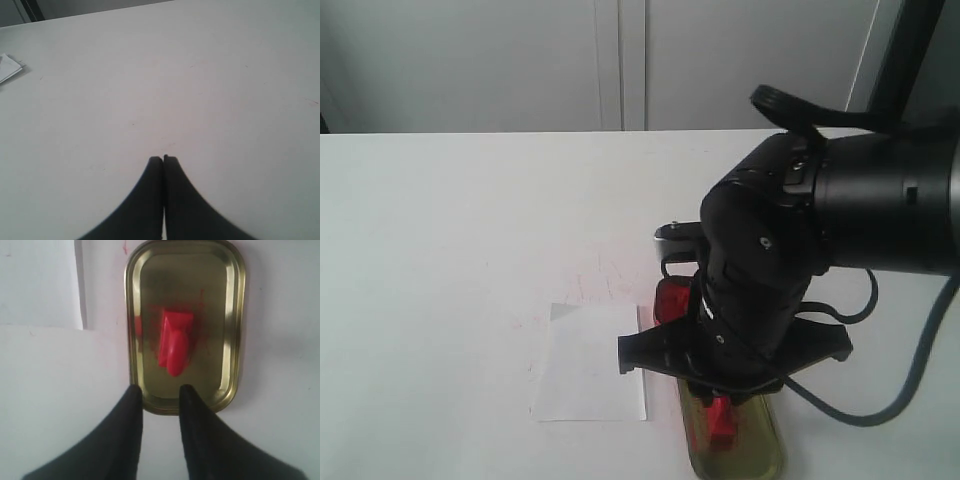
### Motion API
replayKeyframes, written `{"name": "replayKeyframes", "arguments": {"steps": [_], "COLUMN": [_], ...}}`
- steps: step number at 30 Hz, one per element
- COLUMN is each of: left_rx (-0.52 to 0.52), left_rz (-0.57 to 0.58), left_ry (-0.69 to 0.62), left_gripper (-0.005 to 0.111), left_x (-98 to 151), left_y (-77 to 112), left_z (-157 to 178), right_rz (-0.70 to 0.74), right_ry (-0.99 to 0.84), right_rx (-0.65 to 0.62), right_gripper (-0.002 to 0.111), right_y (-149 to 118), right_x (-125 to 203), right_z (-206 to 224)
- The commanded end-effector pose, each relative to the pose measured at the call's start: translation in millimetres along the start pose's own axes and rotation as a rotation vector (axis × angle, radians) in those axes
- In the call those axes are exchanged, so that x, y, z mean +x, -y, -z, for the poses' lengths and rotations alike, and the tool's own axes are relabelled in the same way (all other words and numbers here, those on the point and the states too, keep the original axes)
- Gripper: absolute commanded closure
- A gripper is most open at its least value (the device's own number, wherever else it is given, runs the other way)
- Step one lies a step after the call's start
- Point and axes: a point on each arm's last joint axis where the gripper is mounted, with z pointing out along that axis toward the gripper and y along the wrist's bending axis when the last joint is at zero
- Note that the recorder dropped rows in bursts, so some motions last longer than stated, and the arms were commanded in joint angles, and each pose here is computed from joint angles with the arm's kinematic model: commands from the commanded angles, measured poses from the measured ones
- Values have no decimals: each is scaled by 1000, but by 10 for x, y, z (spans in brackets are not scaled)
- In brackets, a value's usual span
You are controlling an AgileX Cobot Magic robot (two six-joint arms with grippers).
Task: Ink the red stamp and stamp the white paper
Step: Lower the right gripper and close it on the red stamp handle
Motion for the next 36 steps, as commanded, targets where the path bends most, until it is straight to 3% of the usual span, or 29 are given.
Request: {"name": "replayKeyframes", "arguments": {"steps": [1,36], "left_rx": [-1,-1], "left_rz": [-1,-1], "left_ry": [0,0], "left_gripper": [107,107], "left_x": [9,9], "left_y": [0,0], "left_z": [-2,-2], "right_rz": [-2,-19], "right_ry": [20,0], "right_rx": [30,81], "right_gripper": [77,77], "right_y": [-5,-74], "right_x": [-42,-107], "right_z": [-56,-441]}}
